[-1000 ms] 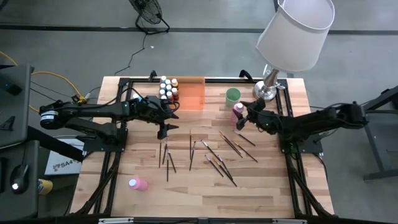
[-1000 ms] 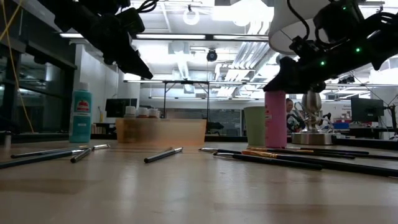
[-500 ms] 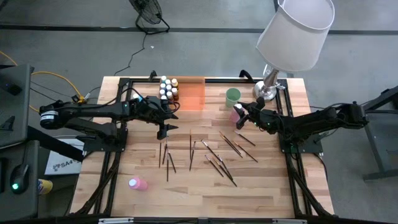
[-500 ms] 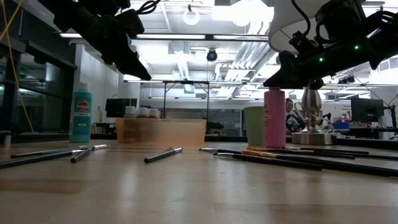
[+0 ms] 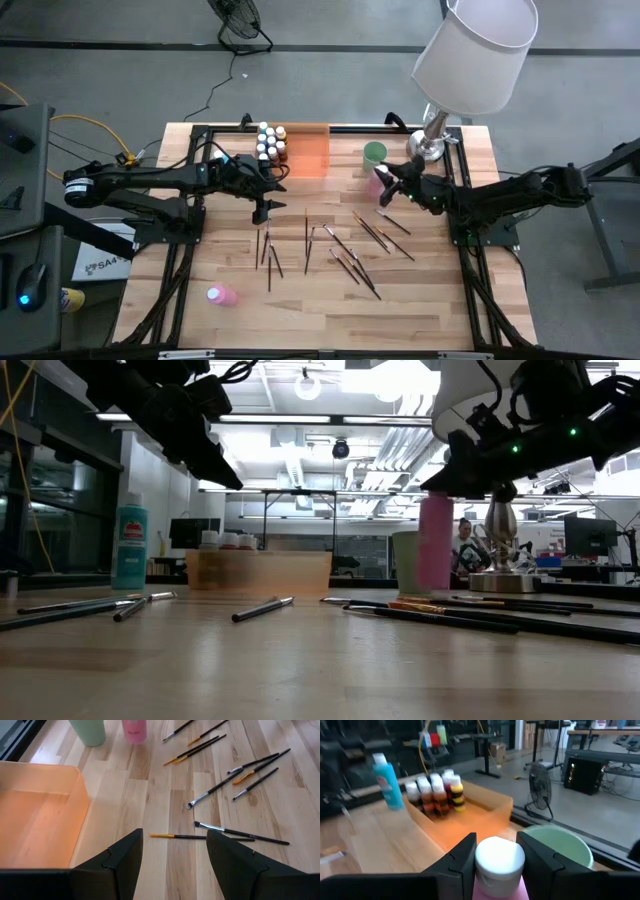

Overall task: Pick & Place Paint Supplies
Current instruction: Put the large pink paint bottle into the orange bin

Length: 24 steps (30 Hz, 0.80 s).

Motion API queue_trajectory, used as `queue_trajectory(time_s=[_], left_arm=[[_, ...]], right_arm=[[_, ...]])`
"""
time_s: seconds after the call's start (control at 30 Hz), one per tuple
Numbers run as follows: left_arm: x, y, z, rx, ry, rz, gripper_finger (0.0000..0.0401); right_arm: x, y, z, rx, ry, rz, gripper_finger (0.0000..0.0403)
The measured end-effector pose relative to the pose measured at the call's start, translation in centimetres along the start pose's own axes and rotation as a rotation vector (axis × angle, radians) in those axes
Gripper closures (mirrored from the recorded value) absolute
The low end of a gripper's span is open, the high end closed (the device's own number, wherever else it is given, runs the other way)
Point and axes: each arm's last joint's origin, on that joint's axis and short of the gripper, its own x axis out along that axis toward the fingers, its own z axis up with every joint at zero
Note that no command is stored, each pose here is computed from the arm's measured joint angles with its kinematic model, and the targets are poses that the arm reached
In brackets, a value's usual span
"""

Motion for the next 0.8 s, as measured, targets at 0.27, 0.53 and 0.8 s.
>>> queue_trajectory(time_s=[0.27, 0.53, 0.8], left_arm=[[0.0, 0.0, -0.2, -0.001, 0.022, -0.001, 0.0188], [-0.7, 0.0, 0.0, -0.003, 0.000, 0.022, 0.0188], [-2.7, -0.1, -0.3, -0.060, -0.012, 0.081, 0.0188]], right_arm=[[1.7, 2.4, 4.7, -0.018, 0.015, 0.132, 0.0289], [6.2, 5.2, 10.9, -0.158, 0.077, 0.220, 0.0289], [14.0, 5.5, 12.5, -0.206, 0.076, 0.286, 0.0289]])
